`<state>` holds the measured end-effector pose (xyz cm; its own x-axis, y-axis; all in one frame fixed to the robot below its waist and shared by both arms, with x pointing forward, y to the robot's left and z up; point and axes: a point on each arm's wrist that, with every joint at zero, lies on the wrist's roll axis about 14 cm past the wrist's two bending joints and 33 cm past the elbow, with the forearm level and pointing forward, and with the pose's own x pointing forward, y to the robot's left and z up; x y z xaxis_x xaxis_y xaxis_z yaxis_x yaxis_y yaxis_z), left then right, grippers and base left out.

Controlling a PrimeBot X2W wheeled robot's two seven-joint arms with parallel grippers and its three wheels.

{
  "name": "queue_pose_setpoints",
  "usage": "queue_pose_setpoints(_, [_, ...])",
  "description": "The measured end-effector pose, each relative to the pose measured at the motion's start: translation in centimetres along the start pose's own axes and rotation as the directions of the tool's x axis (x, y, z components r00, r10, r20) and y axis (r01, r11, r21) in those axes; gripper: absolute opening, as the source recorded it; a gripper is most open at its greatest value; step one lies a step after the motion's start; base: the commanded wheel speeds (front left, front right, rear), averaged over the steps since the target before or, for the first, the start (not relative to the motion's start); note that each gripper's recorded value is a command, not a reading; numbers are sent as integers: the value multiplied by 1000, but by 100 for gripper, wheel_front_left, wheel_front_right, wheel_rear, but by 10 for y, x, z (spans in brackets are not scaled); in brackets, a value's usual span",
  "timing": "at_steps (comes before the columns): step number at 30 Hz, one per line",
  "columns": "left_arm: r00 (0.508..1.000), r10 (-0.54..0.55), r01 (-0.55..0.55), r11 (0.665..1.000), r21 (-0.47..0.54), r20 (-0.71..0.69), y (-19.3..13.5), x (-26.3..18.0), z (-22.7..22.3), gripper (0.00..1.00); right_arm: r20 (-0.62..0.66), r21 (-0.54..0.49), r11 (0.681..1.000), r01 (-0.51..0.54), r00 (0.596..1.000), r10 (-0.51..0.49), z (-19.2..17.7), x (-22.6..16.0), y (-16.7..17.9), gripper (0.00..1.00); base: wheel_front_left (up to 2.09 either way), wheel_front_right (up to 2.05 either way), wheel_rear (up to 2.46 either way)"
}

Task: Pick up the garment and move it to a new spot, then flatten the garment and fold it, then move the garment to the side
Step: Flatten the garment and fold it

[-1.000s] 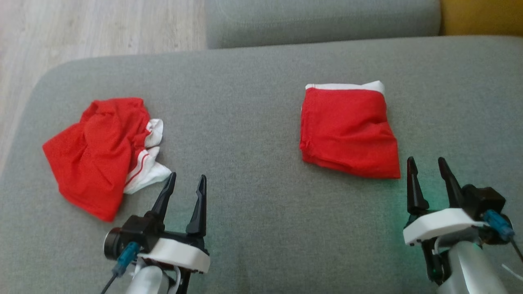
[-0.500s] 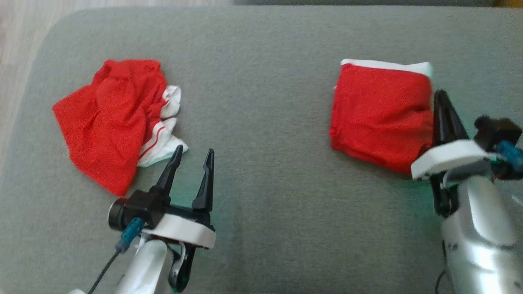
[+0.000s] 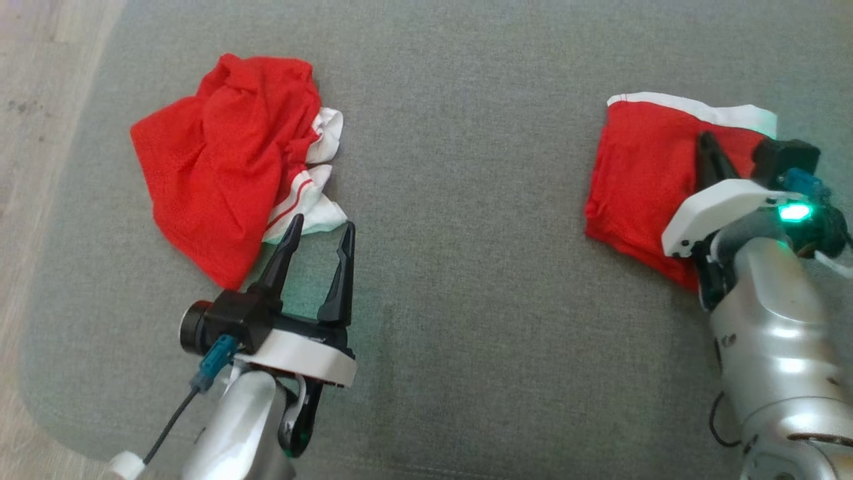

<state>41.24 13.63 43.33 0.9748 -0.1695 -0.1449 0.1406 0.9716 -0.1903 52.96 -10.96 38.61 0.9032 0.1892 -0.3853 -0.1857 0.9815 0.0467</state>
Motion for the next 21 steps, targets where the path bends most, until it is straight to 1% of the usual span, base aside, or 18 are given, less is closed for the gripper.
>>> queue_pose_setpoints(5, [1000, -4, 4, 1000, 0, 20, -2, -2, 7, 100, 61, -10, 997, -78, 995, 78, 17, -2, 26, 0, 0, 0, 0])
queue_pose_setpoints(9, [999, -12, 12, 1000, 2, 32, -5, -3, 12, 100, 53, -40, 989, -146, 988, 148, 16, -7, 46, 0, 0, 0, 0])
queue_pose_setpoints(11, [999, -15, 15, 1000, 4, 37, -6, -3, 14, 100, 31, -76, 979, -186, 981, 189, 9, -11, 58, 0, 0, 0, 0])
queue_pose_setpoints(14, [999, -20, 20, 1000, 4, 43, -8, -4, 16, 100, -22, -171, 952, -254, 967, 254, -3, -19, 75, 0, 0, 0, 0])
queue_pose_setpoints(18, [998, -29, 29, 1000, 5, 56, -12, -4, 20, 100, -89, -160, 946, -283, 958, 272, -26, -33, 81, 0, 0, 0, 0])
queue_pose_setpoints(21, [997, -43, 43, 999, 6, 67, -18, -3, 24, 100, -63, -131, 955, -268, 963, 261, -22, -41, 77, 0, 0, 0, 0])
